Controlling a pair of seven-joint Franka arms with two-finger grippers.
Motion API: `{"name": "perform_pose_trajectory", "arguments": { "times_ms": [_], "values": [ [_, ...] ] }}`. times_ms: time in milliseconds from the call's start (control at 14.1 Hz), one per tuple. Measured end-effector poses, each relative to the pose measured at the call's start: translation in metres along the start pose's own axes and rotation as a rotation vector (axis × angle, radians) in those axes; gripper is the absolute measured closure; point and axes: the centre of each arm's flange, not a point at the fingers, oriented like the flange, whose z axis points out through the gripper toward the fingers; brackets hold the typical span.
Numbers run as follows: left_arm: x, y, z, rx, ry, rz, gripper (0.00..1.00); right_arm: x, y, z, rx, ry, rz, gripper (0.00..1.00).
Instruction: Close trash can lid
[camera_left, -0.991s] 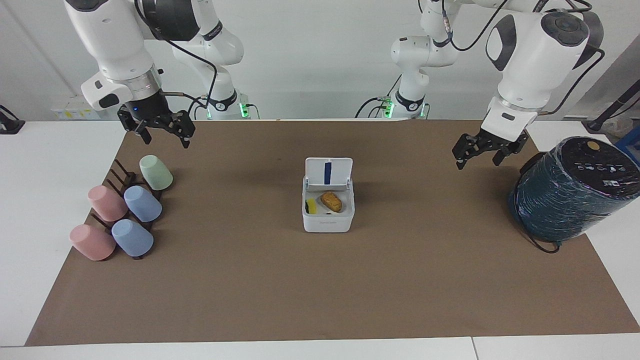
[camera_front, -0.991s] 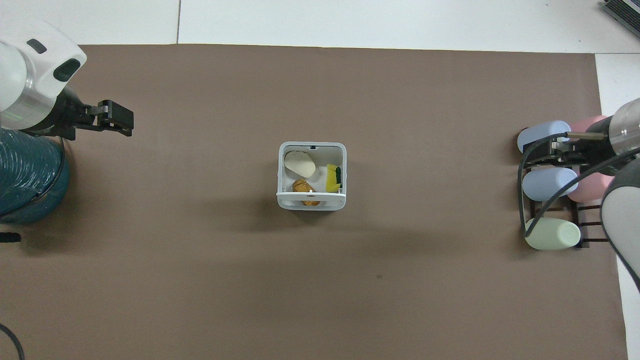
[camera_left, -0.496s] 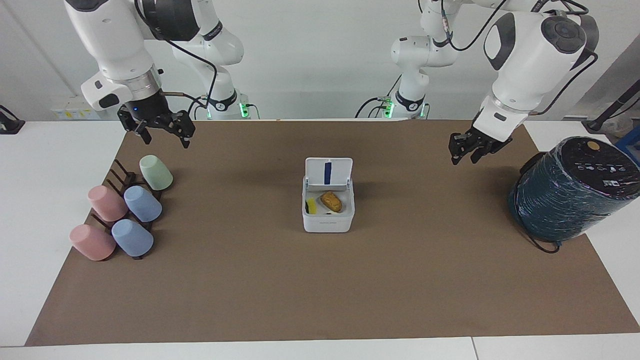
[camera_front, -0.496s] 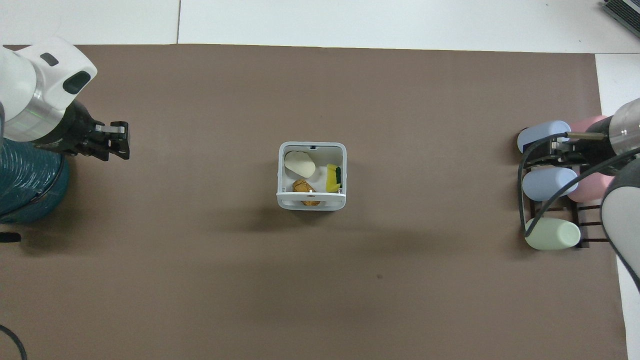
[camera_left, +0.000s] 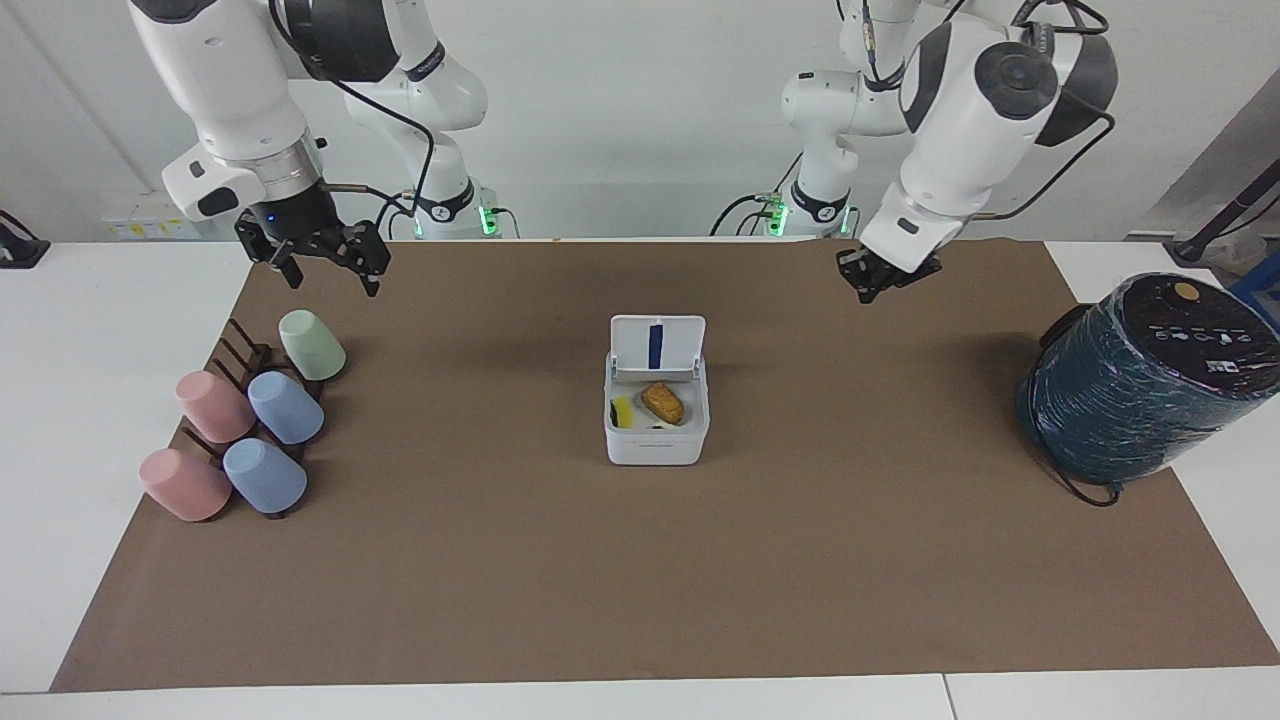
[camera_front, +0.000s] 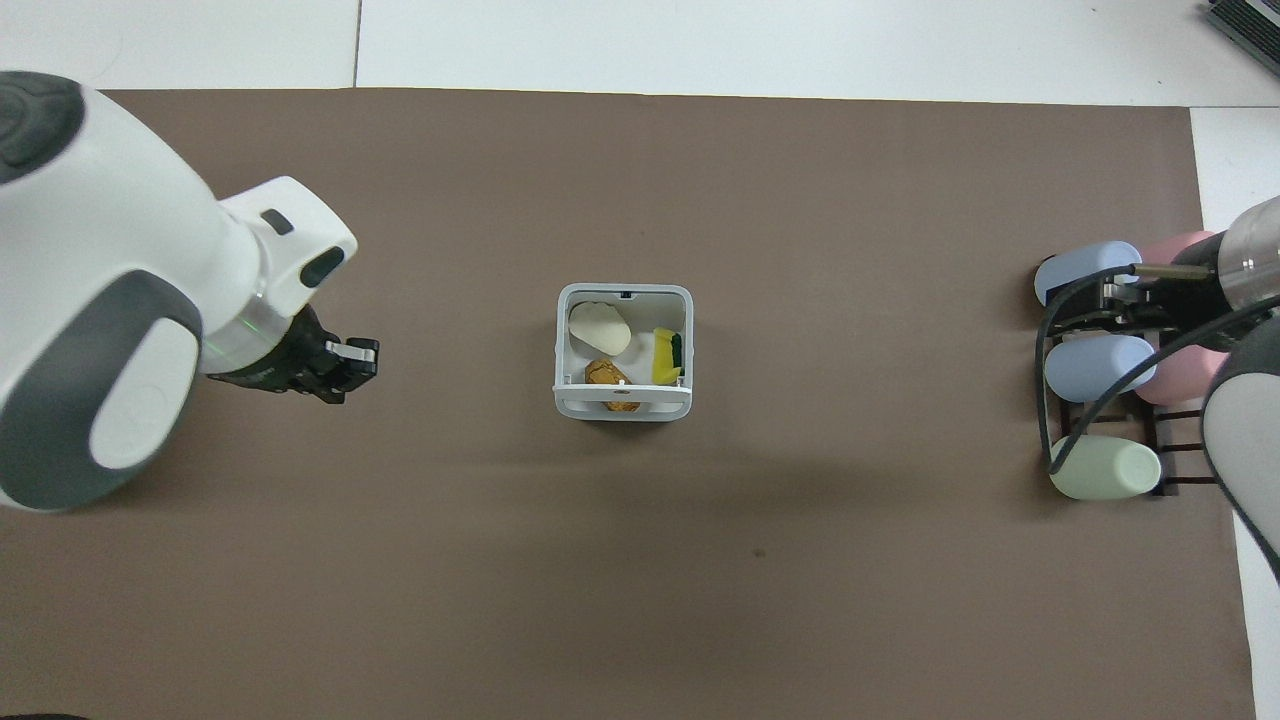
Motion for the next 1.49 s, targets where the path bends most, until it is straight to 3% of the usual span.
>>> {"name": "perform_pose_trajectory", "arguments": {
  "times_ms": [142, 637, 991, 1487],
  "values": [
    [-0.018, 0.036, 0.013, -0.012, 0.016, -0.008, 0.99, 0.000, 0.000, 0.000, 0.000, 0.000, 0.000, 0.00],
    [-0.070, 0.151, 0.050, -0.147, 0.188, -0.102, 0.99, 0.000, 0.000, 0.000, 0.000, 0.000, 0.000, 0.00],
    [-0.066, 0.167, 0.053, -0.231, 0.275, -0.162, 0.99, 0.000, 0.000, 0.000, 0.000, 0.000, 0.000, 0.00],
    [-0.046, 0.172, 0.062, -0.298, 0.329, -0.194, 0.99, 0.000, 0.000, 0.000, 0.000, 0.000, 0.000, 0.00]
  ]
}}
